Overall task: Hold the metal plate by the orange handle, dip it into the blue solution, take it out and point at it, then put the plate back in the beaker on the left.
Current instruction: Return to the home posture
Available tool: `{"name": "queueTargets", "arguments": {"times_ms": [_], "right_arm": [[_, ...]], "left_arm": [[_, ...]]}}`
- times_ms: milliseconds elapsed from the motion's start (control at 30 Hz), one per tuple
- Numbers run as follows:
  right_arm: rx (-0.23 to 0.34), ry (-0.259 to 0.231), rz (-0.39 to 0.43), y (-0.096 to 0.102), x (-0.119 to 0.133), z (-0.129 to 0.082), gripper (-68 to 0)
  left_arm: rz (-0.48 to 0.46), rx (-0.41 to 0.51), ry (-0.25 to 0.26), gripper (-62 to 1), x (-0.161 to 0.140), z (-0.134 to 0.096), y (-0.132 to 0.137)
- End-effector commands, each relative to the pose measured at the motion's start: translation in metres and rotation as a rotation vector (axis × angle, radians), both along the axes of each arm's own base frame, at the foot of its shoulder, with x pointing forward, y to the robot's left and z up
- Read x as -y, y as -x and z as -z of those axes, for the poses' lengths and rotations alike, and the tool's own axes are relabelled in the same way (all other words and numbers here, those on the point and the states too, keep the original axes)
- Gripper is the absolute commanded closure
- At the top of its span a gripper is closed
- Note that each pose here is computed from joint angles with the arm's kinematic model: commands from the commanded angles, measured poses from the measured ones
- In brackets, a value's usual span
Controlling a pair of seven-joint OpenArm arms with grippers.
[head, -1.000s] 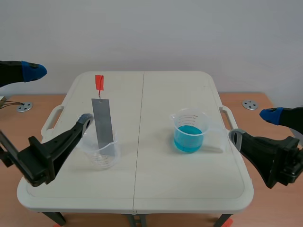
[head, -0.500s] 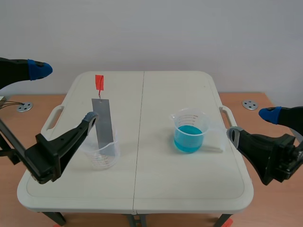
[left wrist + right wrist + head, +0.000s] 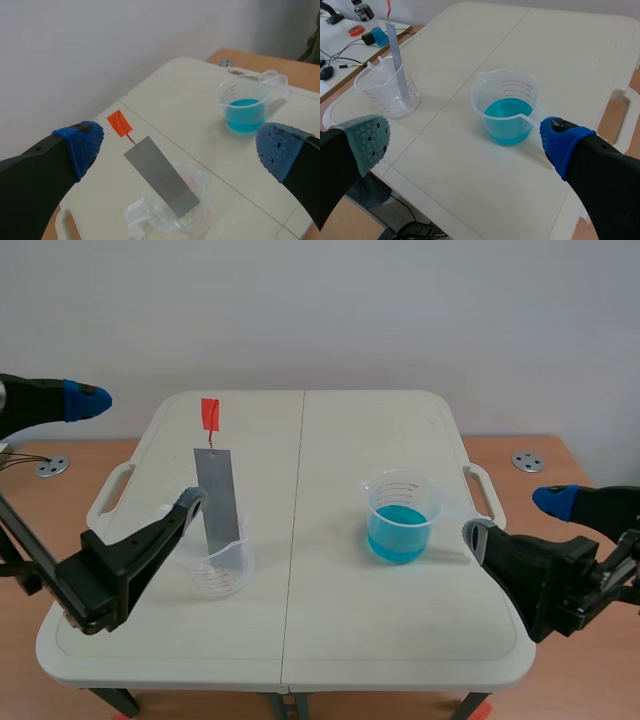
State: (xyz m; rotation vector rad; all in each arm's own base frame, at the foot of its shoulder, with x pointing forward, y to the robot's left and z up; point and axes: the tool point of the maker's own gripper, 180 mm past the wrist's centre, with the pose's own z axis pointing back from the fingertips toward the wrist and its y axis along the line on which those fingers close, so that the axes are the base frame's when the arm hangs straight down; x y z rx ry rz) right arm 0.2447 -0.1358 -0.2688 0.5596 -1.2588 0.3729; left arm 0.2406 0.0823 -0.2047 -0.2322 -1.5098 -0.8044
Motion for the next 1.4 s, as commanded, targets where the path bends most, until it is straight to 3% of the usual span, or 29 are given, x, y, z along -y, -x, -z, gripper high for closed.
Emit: {"name": "queueTargets", "arguments": {"times_ms": [0,267,567,733,1367], "right_arm": [[0.039,-0.009,-0.011,-0.005,-0.003,-0.012,-61.7],[0.032,-0.005,-0.012,-0.004,-0.003,-0.011,-61.7],[0.030,-0.002,-0.013,-0.004,-0.003,-0.010,-62.1],[0.027,-0.001,-0.014,-0.004,-0.003,-0.010,-66.1],[0.027,-0.001,-0.014,-0.004,-0.003,-0.010,-66.1]], "left_arm": [[-0.008,-0.002,0.008,-62.3,-0.001,0.000,0.000],[-0.026,-0.031,-0.010,-62.3,-0.007,0.011,-0.001],[-0.026,-0.032,-0.010,-62.3,-0.007,0.011,-0.001],[-0.026,-0.032,-0.010,-62.3,-0.007,0.011,-0.001],[-0.026,-0.031,-0.011,-62.3,-0.007,0.011,-0.001]]}}
